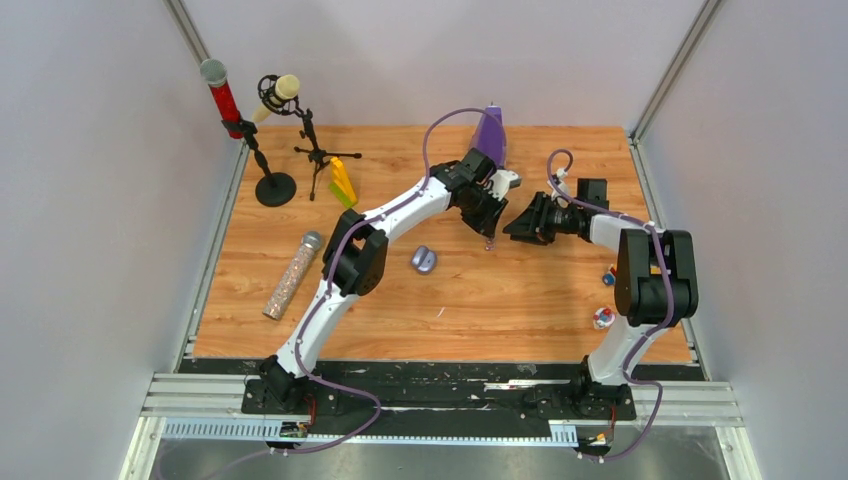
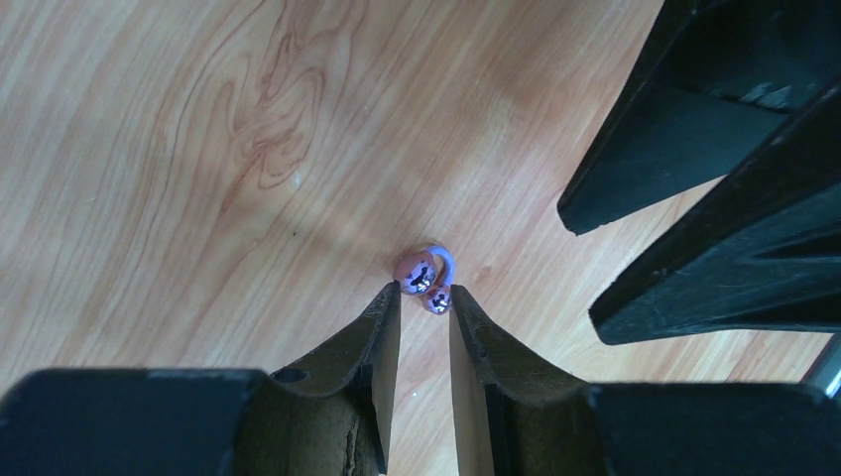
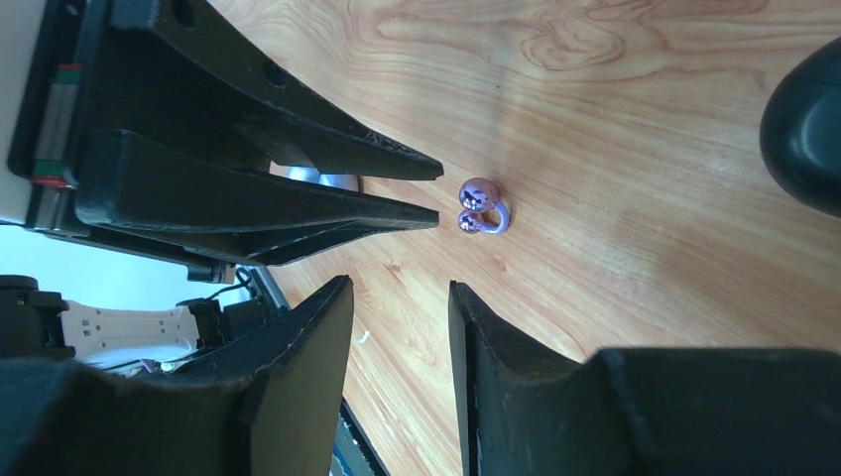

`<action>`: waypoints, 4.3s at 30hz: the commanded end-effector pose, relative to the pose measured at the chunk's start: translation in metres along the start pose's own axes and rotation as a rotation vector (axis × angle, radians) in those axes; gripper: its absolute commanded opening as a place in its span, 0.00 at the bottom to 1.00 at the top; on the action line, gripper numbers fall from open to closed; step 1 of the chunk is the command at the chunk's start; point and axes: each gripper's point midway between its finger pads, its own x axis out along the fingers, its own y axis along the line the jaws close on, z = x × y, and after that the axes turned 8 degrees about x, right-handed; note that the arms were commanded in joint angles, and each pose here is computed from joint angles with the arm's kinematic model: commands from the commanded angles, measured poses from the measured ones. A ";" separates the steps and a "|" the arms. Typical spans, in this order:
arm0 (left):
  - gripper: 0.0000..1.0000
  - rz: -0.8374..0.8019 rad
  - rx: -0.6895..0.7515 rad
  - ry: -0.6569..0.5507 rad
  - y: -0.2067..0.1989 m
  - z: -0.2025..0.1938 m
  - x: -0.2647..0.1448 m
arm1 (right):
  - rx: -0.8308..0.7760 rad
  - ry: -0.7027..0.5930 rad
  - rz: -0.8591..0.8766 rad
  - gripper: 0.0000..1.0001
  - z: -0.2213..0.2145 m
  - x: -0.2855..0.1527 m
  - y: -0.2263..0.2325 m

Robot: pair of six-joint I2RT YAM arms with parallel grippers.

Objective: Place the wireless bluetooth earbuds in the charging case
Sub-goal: Pick up the earbud from the center of the board.

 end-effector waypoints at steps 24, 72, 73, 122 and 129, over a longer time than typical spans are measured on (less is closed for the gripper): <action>0.33 0.016 -0.017 0.037 0.006 -0.012 0.014 | 0.009 0.033 -0.027 0.40 -0.003 0.013 -0.010; 0.21 -0.127 0.082 -0.073 -0.026 0.011 -0.025 | 0.088 0.150 0.009 0.33 -0.009 0.029 -0.021; 0.21 -0.132 0.081 -0.076 -0.027 0.012 -0.026 | 0.093 0.154 0.010 0.32 -0.010 0.029 -0.021; 0.57 -0.136 0.120 -0.077 -0.040 0.016 -0.031 | 0.116 0.186 0.054 0.00 -0.016 0.028 -0.013; 0.91 -0.096 0.133 -0.108 -0.036 0.027 -0.054 | 0.096 0.172 0.041 0.00 -0.015 0.025 -0.011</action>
